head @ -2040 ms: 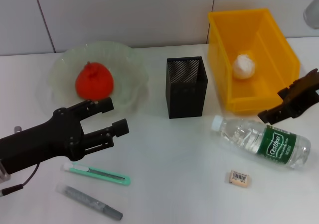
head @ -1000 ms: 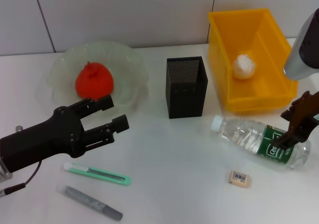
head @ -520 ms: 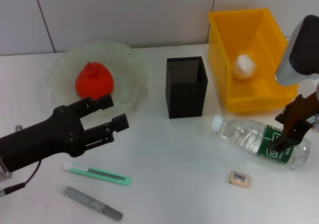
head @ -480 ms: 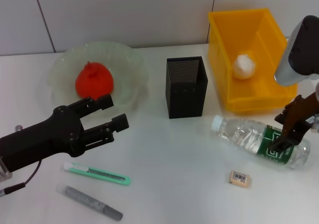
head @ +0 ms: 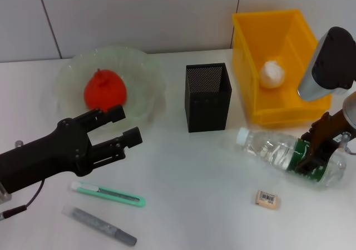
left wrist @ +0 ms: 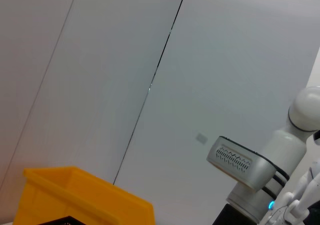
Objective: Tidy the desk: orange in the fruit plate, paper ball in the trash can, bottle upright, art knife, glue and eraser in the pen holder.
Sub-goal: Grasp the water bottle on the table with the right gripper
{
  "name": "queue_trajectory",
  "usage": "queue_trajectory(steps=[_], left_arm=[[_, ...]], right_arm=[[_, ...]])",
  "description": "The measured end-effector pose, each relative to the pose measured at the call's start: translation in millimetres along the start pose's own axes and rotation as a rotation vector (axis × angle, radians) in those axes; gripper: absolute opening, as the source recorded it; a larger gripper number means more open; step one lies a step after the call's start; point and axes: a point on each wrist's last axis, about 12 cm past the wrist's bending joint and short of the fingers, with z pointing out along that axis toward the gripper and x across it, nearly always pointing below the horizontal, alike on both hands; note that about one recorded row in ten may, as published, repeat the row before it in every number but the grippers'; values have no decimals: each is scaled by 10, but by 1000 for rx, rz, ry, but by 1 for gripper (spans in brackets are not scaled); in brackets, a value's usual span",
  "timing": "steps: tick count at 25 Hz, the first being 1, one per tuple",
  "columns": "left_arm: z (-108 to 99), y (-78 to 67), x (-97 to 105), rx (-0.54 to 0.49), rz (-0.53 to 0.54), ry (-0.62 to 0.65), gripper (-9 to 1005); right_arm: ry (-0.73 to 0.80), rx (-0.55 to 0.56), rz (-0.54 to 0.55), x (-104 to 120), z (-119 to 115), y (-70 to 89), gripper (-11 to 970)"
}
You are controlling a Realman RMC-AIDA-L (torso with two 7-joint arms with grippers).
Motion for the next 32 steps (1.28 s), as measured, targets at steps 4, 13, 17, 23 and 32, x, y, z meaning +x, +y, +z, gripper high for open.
queue_trajectory(steps=[4, 13, 17, 23, 32], left_arm=[[-3, -7, 13, 1, -3, 3, 783], [-13, -6, 14, -1, -3, 3, 783], [2, -6, 9, 4, -1, 6, 783], [4, -4, 5, 4, -1, 6, 783], [2, -4, 3, 5, 0, 5, 782]], right_arm=[[6, -9, 12, 28, 65, -2, 756], [17, -23, 34, 67, 146, 1, 758], [21, -25, 48, 83, 173, 5, 758], [28, -27, 62, 93, 193, 8, 758], [32, -21, 81, 55, 213, 31, 758]])
